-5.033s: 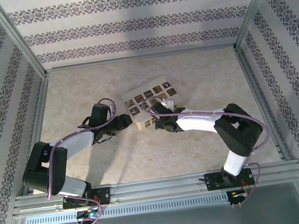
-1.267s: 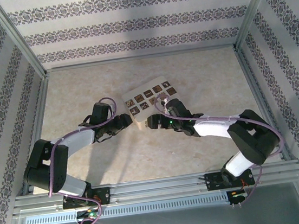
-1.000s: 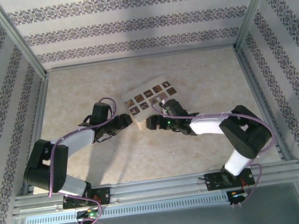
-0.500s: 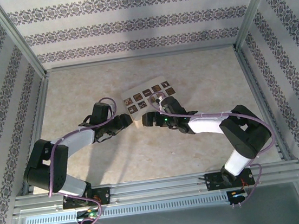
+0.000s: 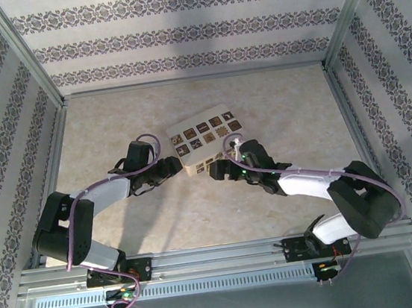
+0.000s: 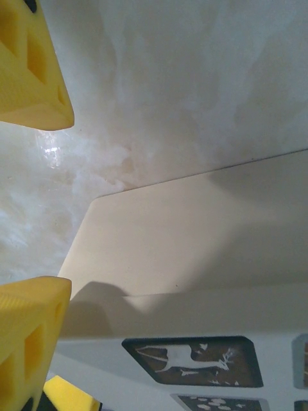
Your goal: Unlock the padlock with the key
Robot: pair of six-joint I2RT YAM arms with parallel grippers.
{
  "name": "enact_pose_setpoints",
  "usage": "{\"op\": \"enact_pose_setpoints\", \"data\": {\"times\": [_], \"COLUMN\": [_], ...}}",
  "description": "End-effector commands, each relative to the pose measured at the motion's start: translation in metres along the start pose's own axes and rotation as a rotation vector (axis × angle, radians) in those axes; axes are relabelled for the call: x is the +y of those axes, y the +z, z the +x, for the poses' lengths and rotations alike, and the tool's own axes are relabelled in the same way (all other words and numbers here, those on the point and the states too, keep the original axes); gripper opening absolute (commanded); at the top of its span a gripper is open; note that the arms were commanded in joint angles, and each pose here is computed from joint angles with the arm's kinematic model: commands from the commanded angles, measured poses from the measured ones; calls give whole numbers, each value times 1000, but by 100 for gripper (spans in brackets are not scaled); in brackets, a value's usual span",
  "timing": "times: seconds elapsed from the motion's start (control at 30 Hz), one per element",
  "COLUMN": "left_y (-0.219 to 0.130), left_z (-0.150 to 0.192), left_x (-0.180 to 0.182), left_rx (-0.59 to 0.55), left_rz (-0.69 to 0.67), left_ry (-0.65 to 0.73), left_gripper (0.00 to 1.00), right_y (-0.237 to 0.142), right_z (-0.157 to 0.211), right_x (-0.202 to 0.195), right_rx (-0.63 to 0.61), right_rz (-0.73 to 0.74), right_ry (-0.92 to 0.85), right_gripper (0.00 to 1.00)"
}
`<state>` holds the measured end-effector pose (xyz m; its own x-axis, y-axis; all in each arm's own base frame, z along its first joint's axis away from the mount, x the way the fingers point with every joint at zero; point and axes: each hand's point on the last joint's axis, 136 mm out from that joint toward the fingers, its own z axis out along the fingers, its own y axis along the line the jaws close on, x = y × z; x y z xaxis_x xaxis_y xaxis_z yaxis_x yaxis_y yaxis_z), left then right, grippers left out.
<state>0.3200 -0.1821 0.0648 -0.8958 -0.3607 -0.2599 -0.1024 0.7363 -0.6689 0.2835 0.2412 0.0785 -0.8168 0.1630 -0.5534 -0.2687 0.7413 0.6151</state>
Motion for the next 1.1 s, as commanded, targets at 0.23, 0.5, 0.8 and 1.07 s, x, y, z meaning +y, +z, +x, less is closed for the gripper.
{"op": "enact_pose_setpoints", "data": {"times": [0.23, 0.5, 0.8, 1.07], "left_y": [3, 3, 4, 6], "left_z": [-2, -5, -6, -5], "left_x": [-10, -11, -11, -9], "left_rx": [14, 10, 11, 22], "left_rz": [7, 6, 2, -9], "left_ry": [41, 46, 46, 46], "left_gripper": [61, 61, 61, 61], "right_y": [18, 37, 46, 49], "right_z": [-34, -35, -34, -39], "right_x": [25, 19, 10, 1], "right_rx": [-94, -109, -120, -129], "right_rz": [-217, -239, -254, -261], "right_ry": [-131, -140, -140, -126], "right_gripper": [82, 80, 78, 79]}}
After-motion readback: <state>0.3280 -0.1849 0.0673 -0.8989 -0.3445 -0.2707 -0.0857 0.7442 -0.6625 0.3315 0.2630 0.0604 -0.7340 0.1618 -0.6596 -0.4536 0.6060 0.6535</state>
